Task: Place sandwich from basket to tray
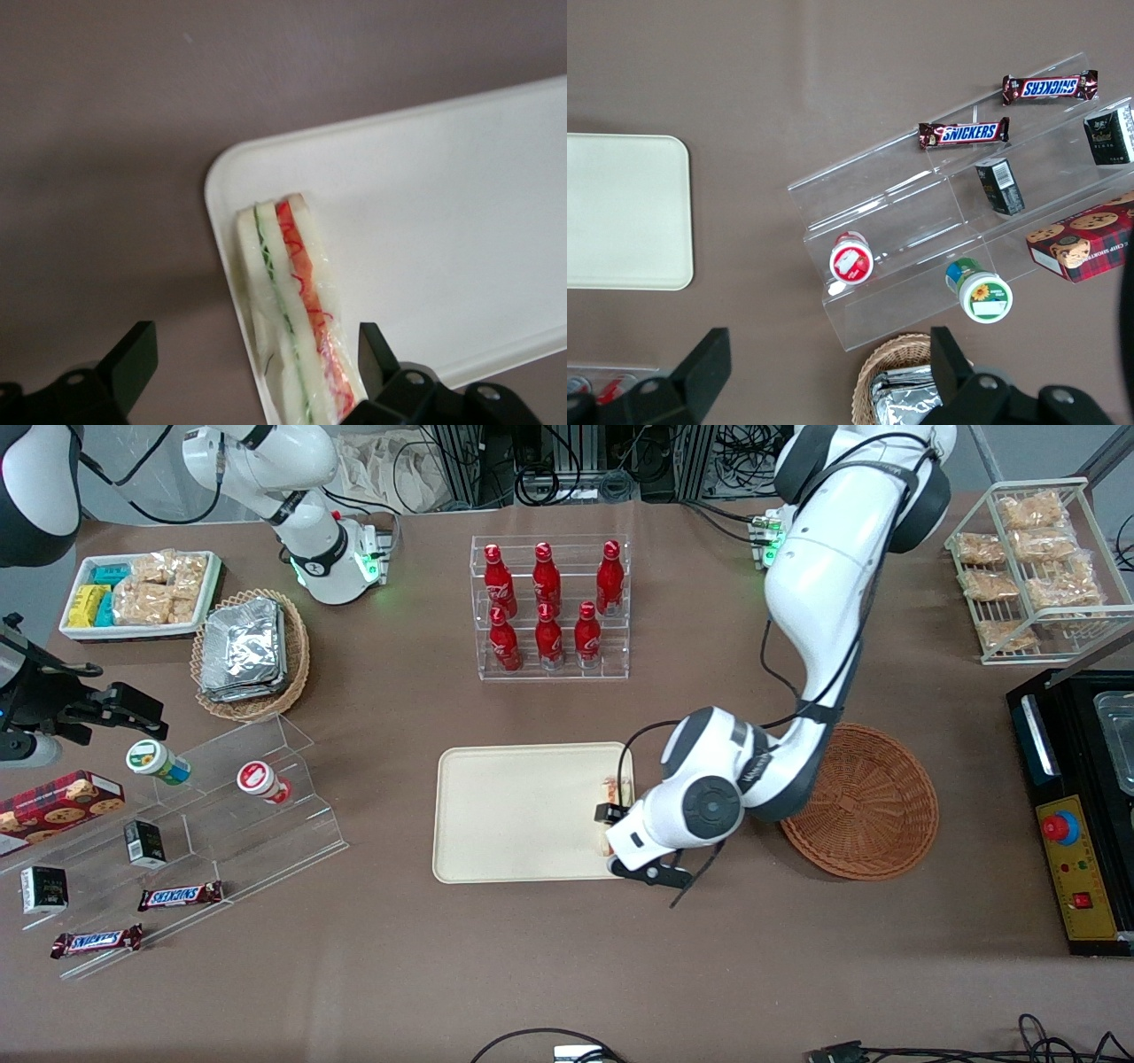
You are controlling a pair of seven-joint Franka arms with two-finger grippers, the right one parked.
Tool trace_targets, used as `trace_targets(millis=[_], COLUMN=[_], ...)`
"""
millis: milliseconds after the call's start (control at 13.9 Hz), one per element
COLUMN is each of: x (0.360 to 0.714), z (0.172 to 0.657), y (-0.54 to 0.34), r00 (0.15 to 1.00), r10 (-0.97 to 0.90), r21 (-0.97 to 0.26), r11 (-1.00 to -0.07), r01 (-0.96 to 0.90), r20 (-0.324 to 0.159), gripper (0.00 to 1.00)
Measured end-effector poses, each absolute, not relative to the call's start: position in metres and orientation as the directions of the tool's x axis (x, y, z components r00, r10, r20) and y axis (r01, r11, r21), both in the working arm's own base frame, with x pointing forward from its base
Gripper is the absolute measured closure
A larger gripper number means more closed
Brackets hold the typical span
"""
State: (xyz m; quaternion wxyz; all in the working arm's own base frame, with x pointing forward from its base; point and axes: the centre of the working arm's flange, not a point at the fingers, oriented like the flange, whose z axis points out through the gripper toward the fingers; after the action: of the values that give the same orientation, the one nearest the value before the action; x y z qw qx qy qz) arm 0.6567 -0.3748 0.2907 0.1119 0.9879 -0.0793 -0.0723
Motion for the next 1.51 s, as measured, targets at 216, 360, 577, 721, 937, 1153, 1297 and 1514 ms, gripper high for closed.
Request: trace_targets(millis=[216,360,577,721,937,1153,1297,1514], x=[0.67,0.67,0.658,0.637,0.603,0.58,0.567,0.556], z=[0.375,0.44,0.526,0.569,0.611,0.609,0.593,0.582], y=[-0.31,-0.241,-0.125,-0.069,-0.033,-0.028,-0.03,-0.03], r00=[0.981,0.977,0.978,0.977,0.968,0.954,0.94,0.94], r10=[-0.123,-0.073,-0.039,0.007,0.052,0.067,0.069,0.075], r21=[0.217,0.193,0.175,0.134,0.097,0.051,0.023,0.004], r11=[-0.972,-0.981,-0.985,-0.99,-0.992,-0.995,-0.996,-0.997], r01=[-0.088,-0.034,-0.003,0.037,0.078,0.085,0.081,0.082], r20=[-0.153,-0.199,-0.203,-0.215,-0.247,-0.293,-0.333,-0.334], gripper=[0.0,0.0,0.0,0.0,0.0,0.0,0.0,0.0])
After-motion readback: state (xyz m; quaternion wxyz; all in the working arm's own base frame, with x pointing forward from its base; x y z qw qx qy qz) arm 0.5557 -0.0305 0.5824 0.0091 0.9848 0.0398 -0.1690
